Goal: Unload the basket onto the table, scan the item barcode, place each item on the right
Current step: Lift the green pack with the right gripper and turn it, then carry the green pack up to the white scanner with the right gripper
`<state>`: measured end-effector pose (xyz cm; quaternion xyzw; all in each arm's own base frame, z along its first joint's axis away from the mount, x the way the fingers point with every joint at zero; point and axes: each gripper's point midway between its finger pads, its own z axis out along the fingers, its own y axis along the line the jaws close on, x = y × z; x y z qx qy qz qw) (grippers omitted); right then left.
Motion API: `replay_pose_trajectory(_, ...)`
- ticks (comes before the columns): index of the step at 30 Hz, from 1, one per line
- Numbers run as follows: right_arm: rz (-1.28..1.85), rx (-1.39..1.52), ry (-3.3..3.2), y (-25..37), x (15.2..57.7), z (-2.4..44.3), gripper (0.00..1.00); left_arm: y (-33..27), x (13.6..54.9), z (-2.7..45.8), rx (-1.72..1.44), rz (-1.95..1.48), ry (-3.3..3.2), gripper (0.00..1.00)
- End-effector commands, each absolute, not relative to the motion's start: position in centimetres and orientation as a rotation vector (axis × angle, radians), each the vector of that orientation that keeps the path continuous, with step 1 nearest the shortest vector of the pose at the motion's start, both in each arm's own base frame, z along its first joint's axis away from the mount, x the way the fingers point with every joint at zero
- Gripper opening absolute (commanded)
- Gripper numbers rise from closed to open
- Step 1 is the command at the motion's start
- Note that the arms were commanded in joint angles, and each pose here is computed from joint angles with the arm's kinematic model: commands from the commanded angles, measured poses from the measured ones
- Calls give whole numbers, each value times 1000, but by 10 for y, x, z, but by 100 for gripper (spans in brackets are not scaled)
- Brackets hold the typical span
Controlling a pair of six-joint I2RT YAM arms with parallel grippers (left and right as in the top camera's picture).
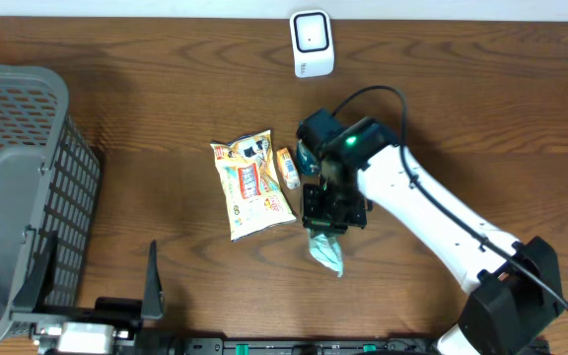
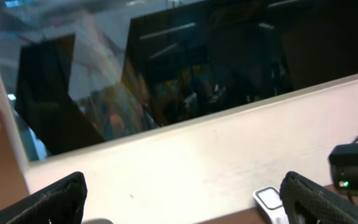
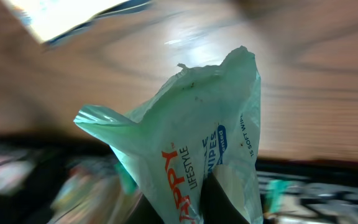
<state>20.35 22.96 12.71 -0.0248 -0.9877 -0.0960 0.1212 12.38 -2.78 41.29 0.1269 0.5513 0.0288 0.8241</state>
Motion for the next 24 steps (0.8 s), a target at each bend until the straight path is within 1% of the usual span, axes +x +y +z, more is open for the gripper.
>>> replay_pose_trajectory(1, 24, -93, -3073, 202, 220, 127, 1, -32, 133, 401, 234, -39, 1201, 98)
replay_pose_trajectory(6, 292, -247, -3093, 171, 218, 131, 1, -38, 156, 371, 251, -67, 1262, 98)
replay_pose_trajectory(12, 670, -468, -3058, 123, 209, 146, 2, -45, 187, 319, 277, -91, 1360, 98)
replay_pose_trajectory(14, 728, -530, -3056, 116, 209, 149, 2, -48, 197, 298, 291, -106, 1399, 98)
replay_pose_trajectory(18, 725, -578, -3066, 117, 211, 149, 2, -49, 215, 249, 295, -116, 1506, 98)
replay_pose_trajectory(24, 791, -673, -3170, 112, 233, 152, 2, -50, 228, 191, 301, -128, 1623, 98)
